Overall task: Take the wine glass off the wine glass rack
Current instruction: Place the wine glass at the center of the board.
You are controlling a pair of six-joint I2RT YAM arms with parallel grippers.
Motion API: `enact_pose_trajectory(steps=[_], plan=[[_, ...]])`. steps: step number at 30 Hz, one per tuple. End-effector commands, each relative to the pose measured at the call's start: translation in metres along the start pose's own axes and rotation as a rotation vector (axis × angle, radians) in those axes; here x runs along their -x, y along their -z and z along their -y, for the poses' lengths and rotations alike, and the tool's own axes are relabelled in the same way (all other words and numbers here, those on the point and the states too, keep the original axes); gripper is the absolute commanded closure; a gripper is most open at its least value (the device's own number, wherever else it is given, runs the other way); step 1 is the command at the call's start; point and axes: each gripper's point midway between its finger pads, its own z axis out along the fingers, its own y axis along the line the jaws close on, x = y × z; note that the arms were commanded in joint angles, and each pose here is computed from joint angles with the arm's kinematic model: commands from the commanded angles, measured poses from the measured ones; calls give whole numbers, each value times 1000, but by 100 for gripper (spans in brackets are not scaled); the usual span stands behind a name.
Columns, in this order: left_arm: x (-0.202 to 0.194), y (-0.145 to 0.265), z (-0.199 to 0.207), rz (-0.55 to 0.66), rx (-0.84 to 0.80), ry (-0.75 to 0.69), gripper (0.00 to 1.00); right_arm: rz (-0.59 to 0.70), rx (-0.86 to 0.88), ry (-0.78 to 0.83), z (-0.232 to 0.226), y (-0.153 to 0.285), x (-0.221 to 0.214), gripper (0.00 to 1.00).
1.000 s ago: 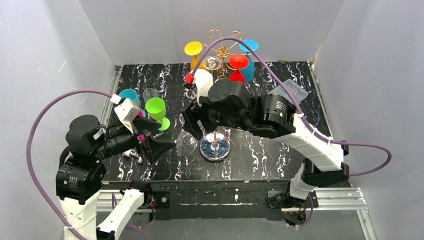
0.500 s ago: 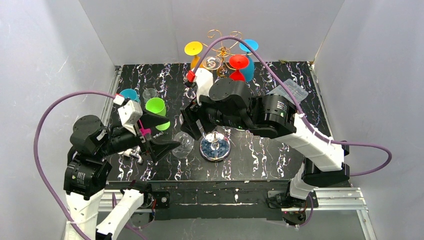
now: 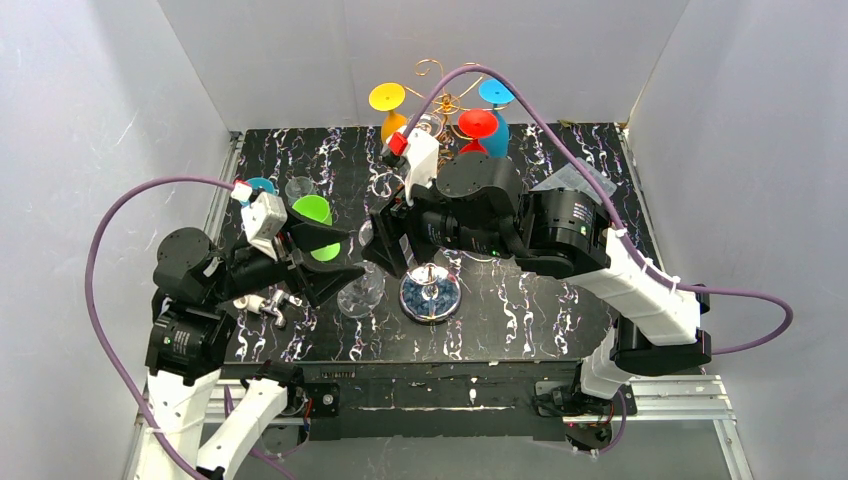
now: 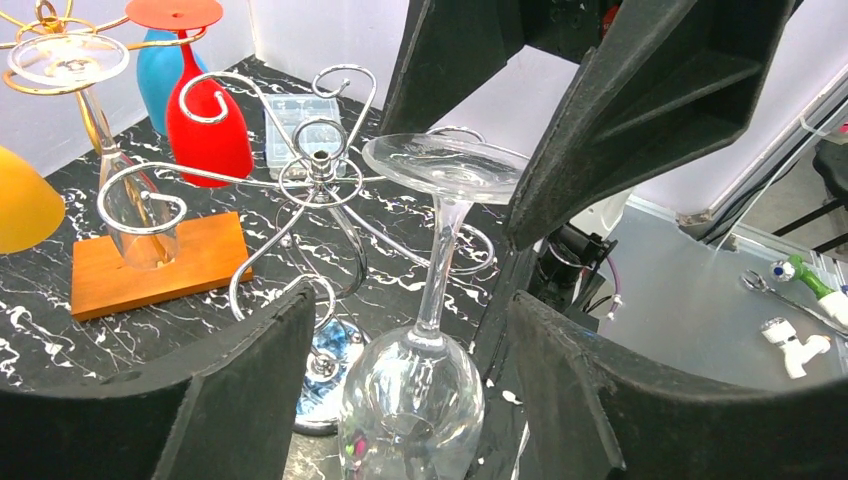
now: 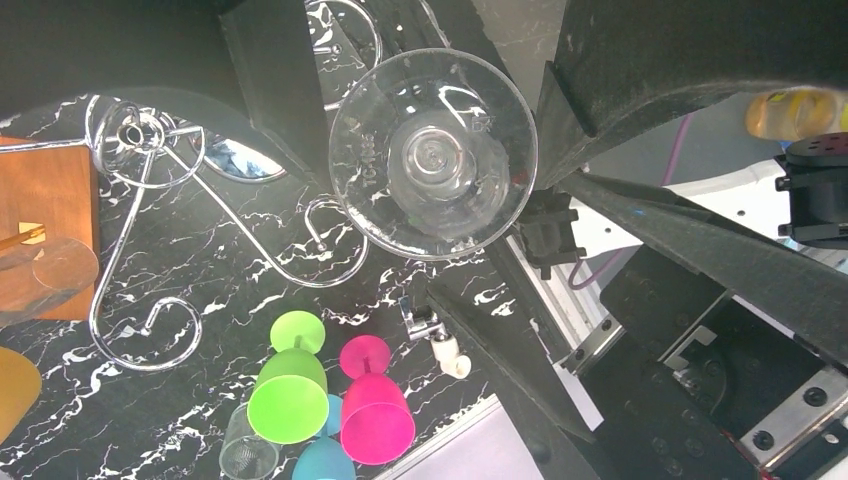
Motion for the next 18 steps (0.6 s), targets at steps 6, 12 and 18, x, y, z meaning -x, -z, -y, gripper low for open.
enact_pose_trajectory(steps=[6, 12, 18], plan=[[6, -9, 5, 41, -75, 17, 40, 138, 62, -42, -13, 20, 36, 63], [6, -12, 5, 48, -100, 35, 46, 140, 68, -45, -14, 19, 37, 63], [4, -18, 5, 42, -128, 52, 50, 143, 69, -46, -15, 19, 38, 63]])
